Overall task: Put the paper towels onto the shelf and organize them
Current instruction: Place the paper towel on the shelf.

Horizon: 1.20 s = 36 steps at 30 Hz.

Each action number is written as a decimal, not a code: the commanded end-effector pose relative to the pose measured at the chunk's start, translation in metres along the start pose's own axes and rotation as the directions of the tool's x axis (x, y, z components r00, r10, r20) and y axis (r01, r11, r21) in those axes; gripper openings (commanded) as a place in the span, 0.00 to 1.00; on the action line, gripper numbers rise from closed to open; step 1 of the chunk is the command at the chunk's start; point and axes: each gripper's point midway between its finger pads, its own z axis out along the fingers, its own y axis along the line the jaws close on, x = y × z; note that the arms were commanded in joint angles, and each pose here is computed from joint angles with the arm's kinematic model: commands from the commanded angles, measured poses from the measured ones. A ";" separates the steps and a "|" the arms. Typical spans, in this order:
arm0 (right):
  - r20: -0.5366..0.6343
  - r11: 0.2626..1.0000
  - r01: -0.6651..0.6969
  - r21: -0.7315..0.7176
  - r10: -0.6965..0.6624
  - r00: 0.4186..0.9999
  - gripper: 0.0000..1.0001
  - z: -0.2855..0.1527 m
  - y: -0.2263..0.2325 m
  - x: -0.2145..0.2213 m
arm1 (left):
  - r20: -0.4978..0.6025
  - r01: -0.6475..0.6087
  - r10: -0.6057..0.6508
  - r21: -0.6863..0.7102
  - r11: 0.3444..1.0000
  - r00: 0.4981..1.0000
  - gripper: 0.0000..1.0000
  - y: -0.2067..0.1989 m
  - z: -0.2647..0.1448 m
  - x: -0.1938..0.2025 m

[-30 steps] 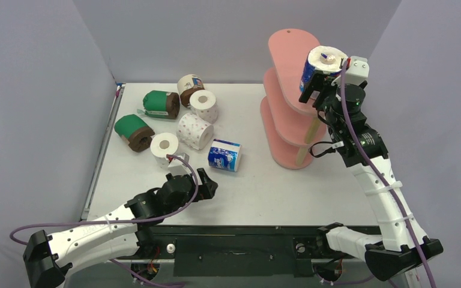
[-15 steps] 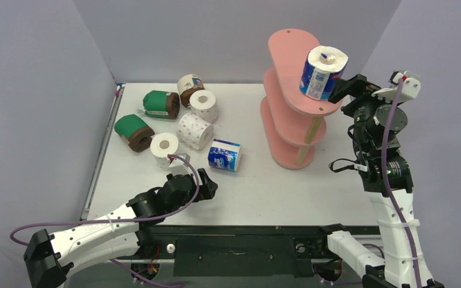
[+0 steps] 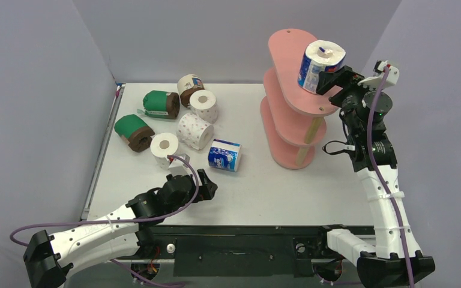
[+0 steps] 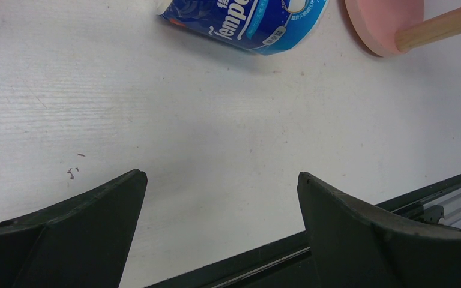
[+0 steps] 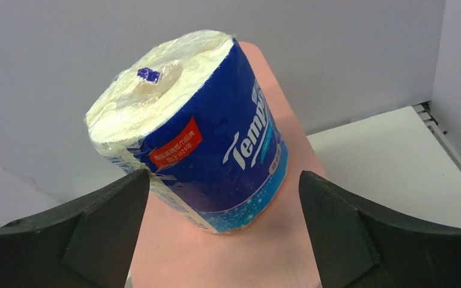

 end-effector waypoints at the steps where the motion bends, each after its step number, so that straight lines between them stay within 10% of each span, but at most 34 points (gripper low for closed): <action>1: 0.057 0.995 -0.012 -0.102 0.018 0.998 0.90 0.006 0.024 -0.024 | 0.029 0.011 -0.012 0.038 0.999 0.999 0.97 -0.009 0.000 -0.009; 36: -0.079 0.993 0.055 -0.107 -0.064 0.995 0.88 0.063 0.050 0.005 | 0.007 0.018 -0.018 0.027 0.999 1.000 0.97 -0.007 0.007 -0.006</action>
